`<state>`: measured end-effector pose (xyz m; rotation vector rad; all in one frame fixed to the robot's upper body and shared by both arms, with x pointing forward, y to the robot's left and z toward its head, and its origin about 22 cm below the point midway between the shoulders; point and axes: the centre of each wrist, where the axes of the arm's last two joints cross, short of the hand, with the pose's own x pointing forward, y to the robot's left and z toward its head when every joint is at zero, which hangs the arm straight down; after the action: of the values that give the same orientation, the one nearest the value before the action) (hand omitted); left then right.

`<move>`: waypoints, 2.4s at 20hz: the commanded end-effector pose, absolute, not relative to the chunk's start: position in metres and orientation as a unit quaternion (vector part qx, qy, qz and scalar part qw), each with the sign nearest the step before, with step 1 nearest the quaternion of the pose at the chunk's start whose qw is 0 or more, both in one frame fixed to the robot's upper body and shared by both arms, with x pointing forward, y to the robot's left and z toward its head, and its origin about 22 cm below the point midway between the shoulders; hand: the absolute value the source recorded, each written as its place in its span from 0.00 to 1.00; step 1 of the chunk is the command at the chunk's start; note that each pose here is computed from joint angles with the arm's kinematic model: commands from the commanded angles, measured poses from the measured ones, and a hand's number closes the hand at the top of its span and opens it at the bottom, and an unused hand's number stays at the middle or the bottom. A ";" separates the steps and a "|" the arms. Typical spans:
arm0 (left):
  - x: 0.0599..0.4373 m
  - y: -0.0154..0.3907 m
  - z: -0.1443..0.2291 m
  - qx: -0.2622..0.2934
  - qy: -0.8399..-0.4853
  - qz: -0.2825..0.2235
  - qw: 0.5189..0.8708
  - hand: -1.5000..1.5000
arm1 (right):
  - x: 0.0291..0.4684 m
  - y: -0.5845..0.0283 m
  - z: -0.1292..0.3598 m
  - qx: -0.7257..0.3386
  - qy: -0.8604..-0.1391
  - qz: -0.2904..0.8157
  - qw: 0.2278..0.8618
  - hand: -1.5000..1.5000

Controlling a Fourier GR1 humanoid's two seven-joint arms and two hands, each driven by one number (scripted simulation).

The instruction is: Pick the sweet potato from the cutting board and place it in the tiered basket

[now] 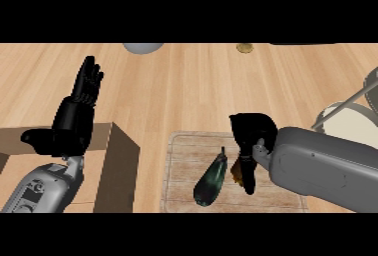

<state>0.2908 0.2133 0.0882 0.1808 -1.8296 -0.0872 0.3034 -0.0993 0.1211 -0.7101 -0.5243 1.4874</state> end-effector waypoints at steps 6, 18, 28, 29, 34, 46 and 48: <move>0.275 0.207 0.046 0.083 -0.734 -0.048 0.672 0.50 | 0.309 -0.093 0.102 -0.363 -0.168 0.623 0.672 0.00; 0.275 0.213 0.046 0.081 -0.734 -0.045 0.673 0.50 | 0.305 -0.092 0.073 -0.353 -0.156 0.624 0.679 0.00; 0.277 0.203 0.048 0.089 -0.732 -0.048 0.674 0.50 | 0.295 -0.104 0.052 -0.344 -0.182 0.612 0.688 0.00; 0.274 0.225 0.050 0.091 -0.734 -0.043 0.672 0.50 | 0.289 -0.097 0.053 -0.344 -0.191 0.605 0.692 0.00; 0.270 0.207 0.036 0.091 -0.733 -0.043 0.673 0.50 | 0.301 -0.103 0.046 -0.379 -0.220 0.588 0.680 1.00; 0.271 0.224 0.036 0.109 -0.726 -0.025 0.679 0.50 | 0.236 -0.179 0.019 -0.383 -0.288 0.674 0.562 1.00; 0.264 0.217 0.043 0.094 -0.731 -0.027 0.675 0.50 | 0.217 -0.193 0.014 -0.389 -0.297 0.666 0.563 1.00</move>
<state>0.2809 0.2271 0.0818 0.2193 -1.7984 -0.0410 0.2564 -0.1628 0.0327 -0.9083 -0.6990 1.5453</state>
